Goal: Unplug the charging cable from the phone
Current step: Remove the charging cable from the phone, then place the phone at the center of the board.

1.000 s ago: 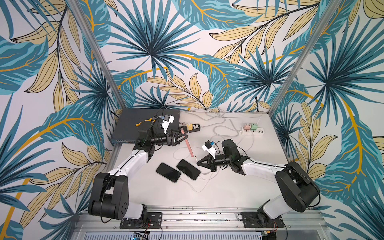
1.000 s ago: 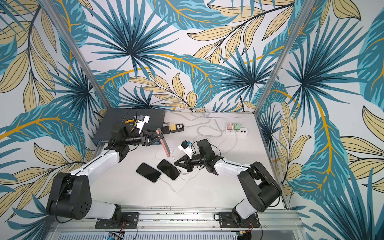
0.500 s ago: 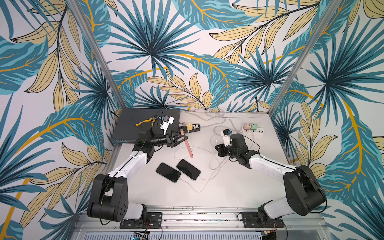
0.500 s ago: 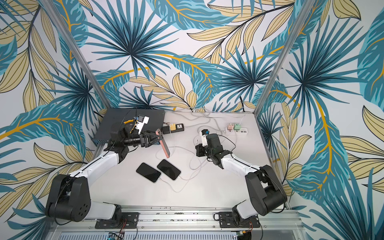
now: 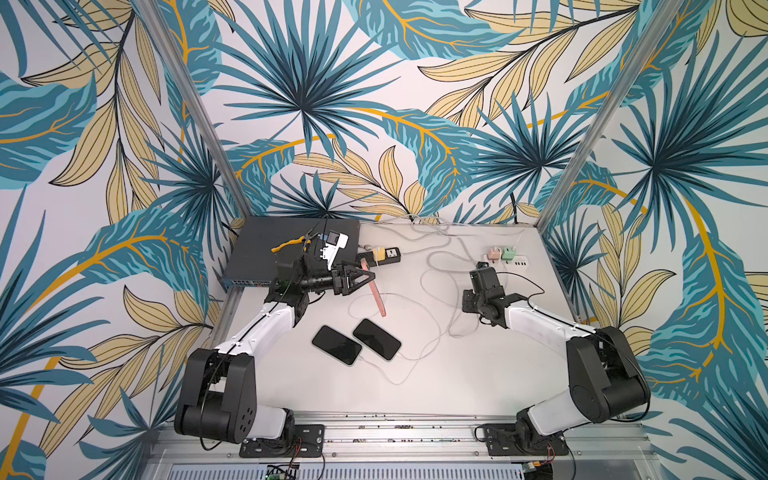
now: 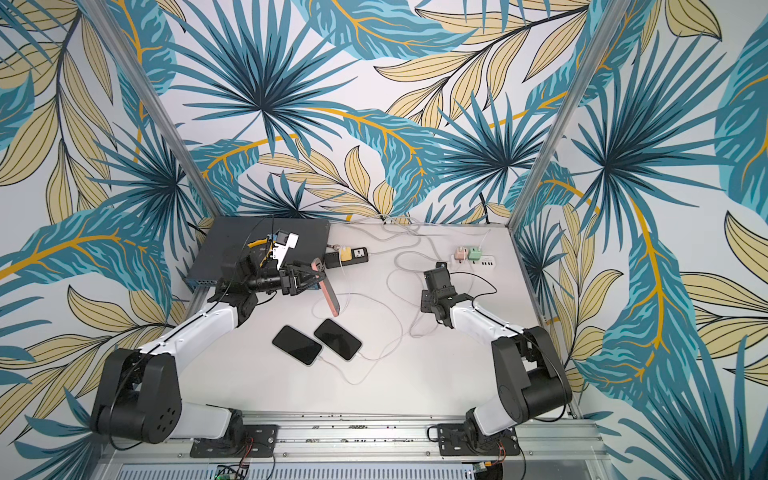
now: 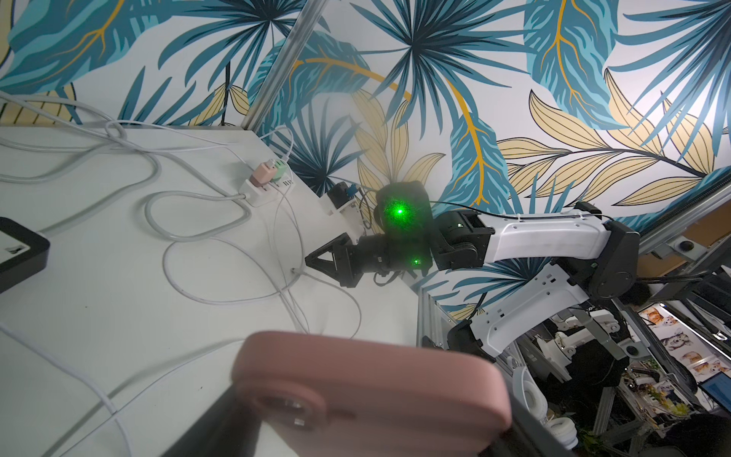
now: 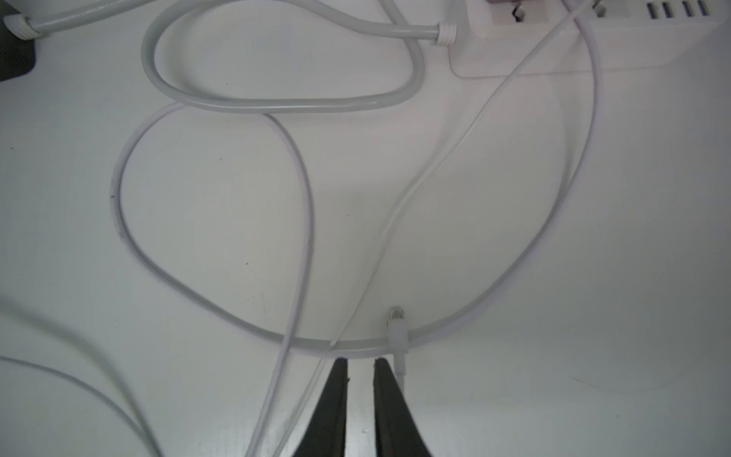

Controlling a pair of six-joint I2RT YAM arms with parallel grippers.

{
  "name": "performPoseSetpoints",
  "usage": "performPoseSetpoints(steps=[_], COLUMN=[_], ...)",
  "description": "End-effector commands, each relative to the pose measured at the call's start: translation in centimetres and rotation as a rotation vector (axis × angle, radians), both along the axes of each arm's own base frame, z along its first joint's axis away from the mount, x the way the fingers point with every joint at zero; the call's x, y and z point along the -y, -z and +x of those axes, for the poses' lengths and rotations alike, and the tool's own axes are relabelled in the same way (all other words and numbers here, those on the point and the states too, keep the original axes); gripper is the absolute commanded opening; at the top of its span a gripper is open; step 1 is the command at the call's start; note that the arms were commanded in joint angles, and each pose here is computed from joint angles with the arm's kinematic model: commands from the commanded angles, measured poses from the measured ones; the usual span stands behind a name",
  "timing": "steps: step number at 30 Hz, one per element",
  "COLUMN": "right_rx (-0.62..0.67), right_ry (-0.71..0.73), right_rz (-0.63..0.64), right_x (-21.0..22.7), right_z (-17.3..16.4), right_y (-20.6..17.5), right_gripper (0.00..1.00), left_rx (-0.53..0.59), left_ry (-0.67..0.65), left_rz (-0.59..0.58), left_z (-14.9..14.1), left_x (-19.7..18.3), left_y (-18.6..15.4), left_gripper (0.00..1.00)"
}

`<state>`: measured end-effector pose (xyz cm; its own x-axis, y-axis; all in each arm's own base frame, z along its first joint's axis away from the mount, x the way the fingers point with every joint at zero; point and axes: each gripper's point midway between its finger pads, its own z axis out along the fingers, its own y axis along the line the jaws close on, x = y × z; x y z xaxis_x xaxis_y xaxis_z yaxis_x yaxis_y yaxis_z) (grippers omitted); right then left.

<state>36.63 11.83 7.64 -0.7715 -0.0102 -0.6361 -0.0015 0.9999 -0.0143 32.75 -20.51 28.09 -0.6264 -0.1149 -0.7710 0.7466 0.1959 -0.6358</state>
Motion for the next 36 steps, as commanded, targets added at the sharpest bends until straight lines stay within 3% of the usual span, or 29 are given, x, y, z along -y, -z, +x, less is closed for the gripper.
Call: performPoseSetpoints(steps=[1, 8, 17, 30, 36], right_rx=[-0.014, 0.009, 0.025, 0.125, 0.155], right_ry=[0.005, -0.082, -0.444, -1.039, -1.176], right_rz=[-0.041, 0.044, 0.309, 0.720, 0.802], right_x=[0.5, -1.6, -8.7, -17.5, -20.0], right_z=[0.1, 0.3, -1.2, -8.0, -10.1], right_y=[0.1, -1.5, -4.9, -14.3, -16.6], right_gripper=[0.20, 0.39, 0.72, 0.99, 1.00], left_rx=[0.060, 0.059, 0.058, 0.054, 0.056], left_ry=[0.009, 0.013, 0.023, 0.044, 0.047], left_rz=[-0.003, -0.003, -0.004, -0.002, -0.002], left_z=[-0.6, -0.7, -0.8, -1.2, -1.3], left_x=[-0.2, -0.1, -0.1, 0.5, 0.5], left_y=[-1.1, -1.0, -0.9, -0.6, -0.7], left_gripper=[0.38, 0.38, 0.39, 0.40, 0.41])
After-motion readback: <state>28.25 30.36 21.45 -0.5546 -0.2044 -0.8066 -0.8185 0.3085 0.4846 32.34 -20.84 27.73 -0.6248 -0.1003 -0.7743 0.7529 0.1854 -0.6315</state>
